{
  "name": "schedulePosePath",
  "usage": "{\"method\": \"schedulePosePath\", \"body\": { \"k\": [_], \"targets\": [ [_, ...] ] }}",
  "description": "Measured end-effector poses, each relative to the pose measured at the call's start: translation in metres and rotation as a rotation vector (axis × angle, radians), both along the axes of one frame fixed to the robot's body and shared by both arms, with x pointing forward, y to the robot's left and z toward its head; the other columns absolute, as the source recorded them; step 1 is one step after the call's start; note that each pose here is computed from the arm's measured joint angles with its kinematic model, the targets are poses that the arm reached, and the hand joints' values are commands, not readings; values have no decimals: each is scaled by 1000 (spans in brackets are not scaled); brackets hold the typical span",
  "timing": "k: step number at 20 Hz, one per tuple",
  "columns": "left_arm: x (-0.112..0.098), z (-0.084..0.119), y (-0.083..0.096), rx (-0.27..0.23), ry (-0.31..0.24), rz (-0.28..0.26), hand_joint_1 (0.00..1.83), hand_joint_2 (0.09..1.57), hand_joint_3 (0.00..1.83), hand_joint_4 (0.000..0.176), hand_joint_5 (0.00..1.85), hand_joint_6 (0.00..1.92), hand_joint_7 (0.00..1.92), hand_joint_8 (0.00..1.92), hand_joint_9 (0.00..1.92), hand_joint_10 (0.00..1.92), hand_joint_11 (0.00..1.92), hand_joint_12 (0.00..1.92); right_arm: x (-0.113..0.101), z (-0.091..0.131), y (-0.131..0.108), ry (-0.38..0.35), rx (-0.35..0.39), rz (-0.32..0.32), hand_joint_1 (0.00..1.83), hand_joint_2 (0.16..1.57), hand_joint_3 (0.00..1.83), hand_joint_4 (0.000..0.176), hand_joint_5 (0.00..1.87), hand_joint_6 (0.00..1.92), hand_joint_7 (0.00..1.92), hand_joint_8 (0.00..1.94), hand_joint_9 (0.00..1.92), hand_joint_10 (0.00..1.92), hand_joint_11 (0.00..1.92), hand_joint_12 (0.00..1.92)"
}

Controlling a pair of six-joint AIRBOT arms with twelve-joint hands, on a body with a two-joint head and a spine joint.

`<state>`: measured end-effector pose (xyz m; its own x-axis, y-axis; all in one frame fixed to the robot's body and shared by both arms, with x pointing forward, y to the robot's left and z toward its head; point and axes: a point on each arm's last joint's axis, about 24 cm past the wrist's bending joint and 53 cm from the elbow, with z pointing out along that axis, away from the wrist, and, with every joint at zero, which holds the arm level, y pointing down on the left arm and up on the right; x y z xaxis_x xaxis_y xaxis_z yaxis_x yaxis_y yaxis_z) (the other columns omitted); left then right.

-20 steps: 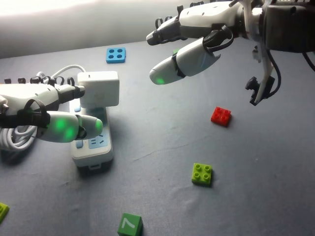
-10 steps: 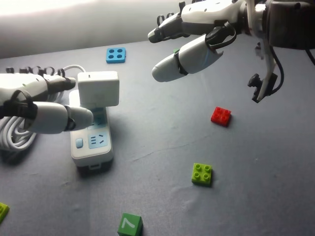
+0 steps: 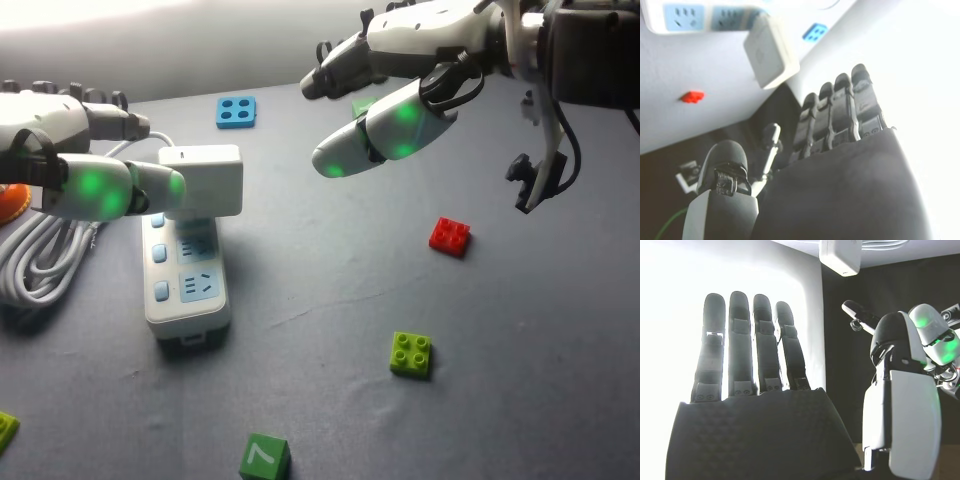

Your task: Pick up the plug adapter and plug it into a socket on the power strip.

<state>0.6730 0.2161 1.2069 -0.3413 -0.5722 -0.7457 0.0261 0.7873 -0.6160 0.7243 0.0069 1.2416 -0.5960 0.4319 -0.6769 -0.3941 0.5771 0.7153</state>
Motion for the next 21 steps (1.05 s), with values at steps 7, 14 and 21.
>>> {"method": "schedulePosePath", "body": {
  "k": [7, 14, 21],
  "targets": [
    [3, 11, -4, 14, -31, -27, 431, 1269, 1, 0, 736, 1386, 765, 1568, 777, 1782, 765, 1858, -11, 3, 5, -7, 10, 21, 476, 1147, 0, 0, 745, 1901, 939, 1906, 1019, 1911, 1077, 1920],
    [8, 13, 6, 22, -37, -7, 414, 1395, 18, 0, 1330, 1920, 1454, 1921, 1518, 1921, 1593, 1921, -16, 3, 8, -13, 14, 30, 471, 1324, 16, 0, 1247, 1921, 1394, 1941, 1558, 1921, 1719, 1921],
    [8, 12, 5, 22, -36, -9, 440, 1422, 0, 0, 1292, 1921, 1420, 1921, 1490, 1921, 1580, 1921, -23, 0, 10, -11, 15, 40, 538, 1378, 4, 0, 1211, 1921, 1368, 1941, 1515, 1921, 1660, 1921]
  ]
}}
